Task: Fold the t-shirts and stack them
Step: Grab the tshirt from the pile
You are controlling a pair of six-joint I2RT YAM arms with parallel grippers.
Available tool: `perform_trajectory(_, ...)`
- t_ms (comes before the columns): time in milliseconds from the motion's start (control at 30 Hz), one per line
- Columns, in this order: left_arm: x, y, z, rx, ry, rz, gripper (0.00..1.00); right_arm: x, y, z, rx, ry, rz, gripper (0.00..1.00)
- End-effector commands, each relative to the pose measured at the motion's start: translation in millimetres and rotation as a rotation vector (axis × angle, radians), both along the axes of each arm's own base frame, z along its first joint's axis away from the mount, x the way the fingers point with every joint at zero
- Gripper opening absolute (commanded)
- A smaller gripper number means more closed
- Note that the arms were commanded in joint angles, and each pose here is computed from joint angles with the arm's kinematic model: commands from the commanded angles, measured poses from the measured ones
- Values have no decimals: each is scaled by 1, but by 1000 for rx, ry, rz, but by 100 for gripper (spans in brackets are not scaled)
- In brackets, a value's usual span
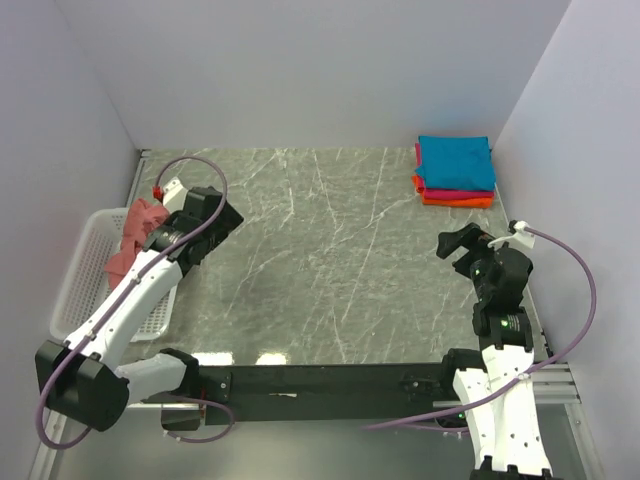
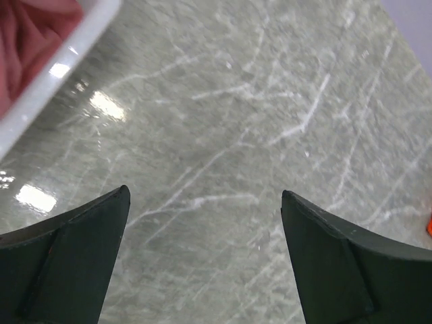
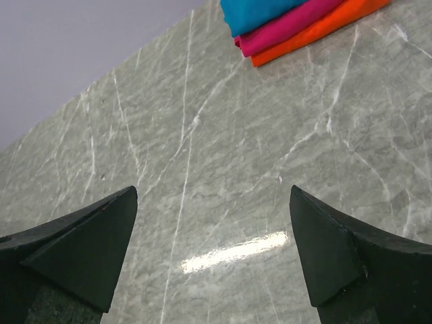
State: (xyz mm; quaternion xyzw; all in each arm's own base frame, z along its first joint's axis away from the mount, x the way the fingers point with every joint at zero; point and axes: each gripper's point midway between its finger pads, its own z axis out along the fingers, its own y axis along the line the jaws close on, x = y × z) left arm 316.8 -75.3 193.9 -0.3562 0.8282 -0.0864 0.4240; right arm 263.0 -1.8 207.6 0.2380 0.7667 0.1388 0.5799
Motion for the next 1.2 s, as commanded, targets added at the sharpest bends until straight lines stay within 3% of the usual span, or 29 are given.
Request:
perform_trajectory(0,12,28,15,49,-23,156,99,5,5,32,15,-108,19,100)
perform_trajectory(133,30,66,12,41,42,322,99,12,19,27,64,-102,91,100)
perform_trajectory(300,28,121,13,77,89,528,99,19,26,16,58,-34,147,100)
perform_trajectory(567,24,170,-21,52,150,628,99,29,35,-9,86,58,204,100)
perform_trajectory(600,25,177,-23,64,160,619,95,30,35,-10,85,62,206,100)
perform_trajectory(633,32,178,-26,63,158,601,77,30,35,-12,85,75,208,100)
perform_trajectory(700,42,179,-27,67,177,553,56,31,35,-13,83,81,207,99)
perform_trajectory(733,45,179,-25,67,179,550,3,30,34,-15,85,89,206,99)
perform_trajectory(833,48,179,-13,71,176,540,1,29,33,-13,78,86,202,98)
perform_trajectory(933,51,180,30,71,40,522,1,27,34,-9,75,74,202,98)
perform_trajectory(1167,43,172,204,61,-453,440,1,24,40,0,70,39,244,96)
